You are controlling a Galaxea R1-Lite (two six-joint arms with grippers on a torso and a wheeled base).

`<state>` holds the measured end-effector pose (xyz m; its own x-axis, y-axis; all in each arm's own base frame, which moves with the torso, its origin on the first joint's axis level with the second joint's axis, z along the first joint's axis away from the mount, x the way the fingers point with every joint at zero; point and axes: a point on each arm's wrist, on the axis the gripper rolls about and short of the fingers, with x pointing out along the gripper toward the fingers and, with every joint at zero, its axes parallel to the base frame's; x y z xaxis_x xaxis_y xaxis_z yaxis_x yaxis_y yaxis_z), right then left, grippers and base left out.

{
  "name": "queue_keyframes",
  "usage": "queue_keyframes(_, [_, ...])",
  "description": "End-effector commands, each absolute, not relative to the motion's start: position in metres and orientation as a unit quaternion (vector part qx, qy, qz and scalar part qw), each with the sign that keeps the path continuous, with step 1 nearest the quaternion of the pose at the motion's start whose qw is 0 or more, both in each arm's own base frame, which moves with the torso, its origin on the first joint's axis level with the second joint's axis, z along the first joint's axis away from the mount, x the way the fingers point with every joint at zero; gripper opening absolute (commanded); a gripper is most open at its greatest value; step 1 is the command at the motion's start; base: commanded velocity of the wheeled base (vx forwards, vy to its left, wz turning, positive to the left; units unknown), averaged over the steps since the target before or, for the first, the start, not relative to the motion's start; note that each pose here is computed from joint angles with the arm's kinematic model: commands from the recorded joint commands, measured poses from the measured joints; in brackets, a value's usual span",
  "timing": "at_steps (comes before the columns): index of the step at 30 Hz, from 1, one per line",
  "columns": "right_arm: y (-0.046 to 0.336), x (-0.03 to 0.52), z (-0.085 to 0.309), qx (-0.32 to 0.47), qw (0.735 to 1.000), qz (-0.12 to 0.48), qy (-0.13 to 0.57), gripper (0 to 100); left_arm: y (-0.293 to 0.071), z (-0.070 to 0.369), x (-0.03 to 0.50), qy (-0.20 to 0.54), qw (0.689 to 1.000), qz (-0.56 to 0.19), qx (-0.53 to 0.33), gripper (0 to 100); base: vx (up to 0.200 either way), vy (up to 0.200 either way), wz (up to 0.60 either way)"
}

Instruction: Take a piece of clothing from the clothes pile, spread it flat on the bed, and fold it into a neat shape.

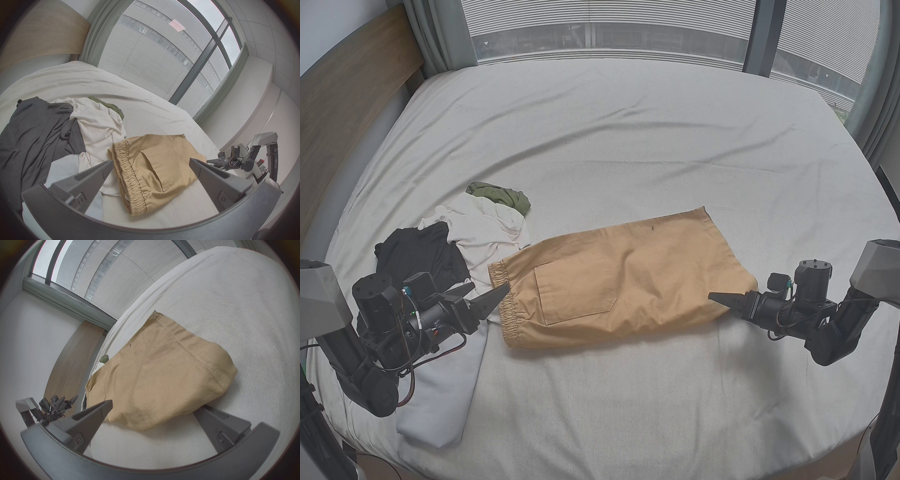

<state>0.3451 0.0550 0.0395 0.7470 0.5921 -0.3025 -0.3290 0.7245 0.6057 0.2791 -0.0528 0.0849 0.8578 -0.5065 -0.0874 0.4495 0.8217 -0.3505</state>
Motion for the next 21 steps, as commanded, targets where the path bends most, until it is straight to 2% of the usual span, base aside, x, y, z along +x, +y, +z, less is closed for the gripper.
queue_keyframes(1, [0.06,0.35,0.027,0.27,0.896,0.254,0.245,100,-0.053,0.085,0.28,0.087,0.95,-0.253,-0.161,100,0.0,0.0,0.0])
queue_keyframes(8, [0.079,0.351,0.019,0.267,0.899,0.261,0.228,100,-0.053,0.086,0.28,0.085,0.951,-0.252,-0.161,100,0.0,0.0,0.0])
queue_keyframes(21, [0.083,0.355,0.022,0.269,0.9,0.267,0.216,100,-0.053,0.086,0.281,0.084,0.951,-0.252,-0.161,100,0.0,0.0,0.0])
